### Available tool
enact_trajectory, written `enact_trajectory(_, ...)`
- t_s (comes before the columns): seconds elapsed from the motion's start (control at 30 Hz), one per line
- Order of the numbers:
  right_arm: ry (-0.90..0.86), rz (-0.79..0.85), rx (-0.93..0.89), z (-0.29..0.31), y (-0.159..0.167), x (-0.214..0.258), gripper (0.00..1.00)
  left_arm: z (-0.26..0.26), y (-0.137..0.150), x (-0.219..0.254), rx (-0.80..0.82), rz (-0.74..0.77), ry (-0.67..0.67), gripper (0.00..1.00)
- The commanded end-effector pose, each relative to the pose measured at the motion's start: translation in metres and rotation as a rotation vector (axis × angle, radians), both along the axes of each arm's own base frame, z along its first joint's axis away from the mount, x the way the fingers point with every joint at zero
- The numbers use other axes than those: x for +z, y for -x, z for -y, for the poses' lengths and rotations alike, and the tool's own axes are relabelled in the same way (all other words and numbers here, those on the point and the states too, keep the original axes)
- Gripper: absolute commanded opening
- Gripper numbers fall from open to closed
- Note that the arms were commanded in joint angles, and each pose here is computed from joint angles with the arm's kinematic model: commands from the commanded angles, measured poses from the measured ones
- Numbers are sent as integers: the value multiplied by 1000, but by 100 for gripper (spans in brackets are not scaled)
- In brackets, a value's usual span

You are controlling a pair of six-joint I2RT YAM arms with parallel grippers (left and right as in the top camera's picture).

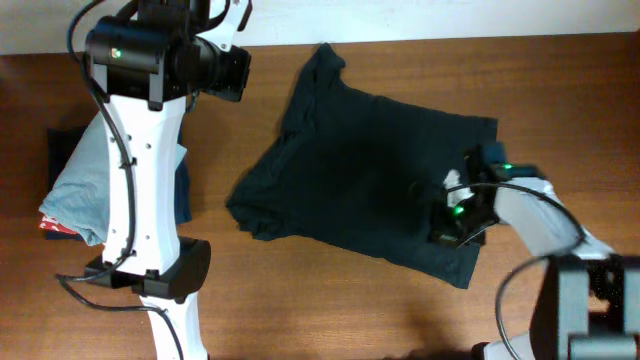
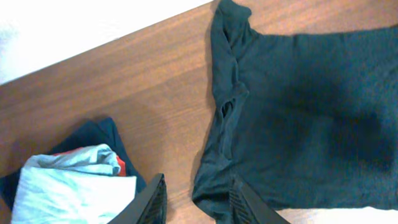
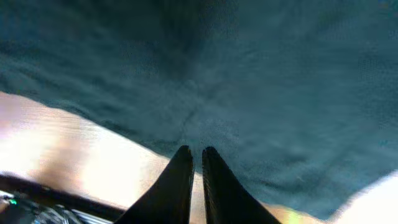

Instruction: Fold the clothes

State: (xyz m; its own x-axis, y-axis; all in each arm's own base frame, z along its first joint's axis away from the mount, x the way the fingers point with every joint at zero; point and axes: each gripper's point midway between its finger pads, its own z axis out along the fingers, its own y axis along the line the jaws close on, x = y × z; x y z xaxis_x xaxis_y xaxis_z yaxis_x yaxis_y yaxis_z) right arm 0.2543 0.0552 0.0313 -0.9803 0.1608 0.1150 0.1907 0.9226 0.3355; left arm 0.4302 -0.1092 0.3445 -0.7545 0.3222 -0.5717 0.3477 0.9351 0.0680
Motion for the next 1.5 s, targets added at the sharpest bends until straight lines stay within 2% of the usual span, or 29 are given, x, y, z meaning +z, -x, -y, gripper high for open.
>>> enact_trajectory(0.0,-11,-61,29,-14,10,-15,12,5,1,-6,-5,-28,19,34)
enact_trajectory(0.17,191,-237,-131,9,28,-43,12,5,1,-8,-5,-32,18,34)
enact_trajectory(0.23,241,-293,-172,16,36,-52,4,5,1,-8,-5,-32,17,34)
enact_trajectory(0.33,371,-375,-262,37,49,-59,4,5,1,-8,-8,-31,16,34)
enact_trajectory(0.5,654,-422,-398,91,67,-48,4,4,1,-8,-6,-31,16,35)
enact_trajectory(0.67,749,-471,-472,121,80,-39,4,4,-1,-7,-6,-25,18,35)
enact_trajectory(0.73,787,-480,-525,130,83,-35,4,4,-1,-6,-6,-23,18,39)
enact_trajectory(0.83,786,-473,-550,135,77,-30,4,5,-2,-6,-7,-22,19,45)
enact_trajectory(0.97,706,-410,-512,129,58,-18,4,7,-8,-12,-17,-24,18,45)
enact_trajectory(1.13,464,-216,-468,101,20,18,5,54,-13,-35,-285,-62,128,45)
enact_trajectory(1.27,296,-10,-394,80,-10,55,25,82,-14,-74,-444,-109,128,45)
enact_trajectory(1.37,184,163,-255,63,-29,78,38,101,-13,-116,-520,-158,99,45)
enact_trajectory(1.4,172,213,-233,61,-34,86,47,114,-11,-142,-559,-180,87,45)
enact_trajectory(1.47,172,229,-235,62,-36,88,50,124,-10,-169,-577,-194,65,45)
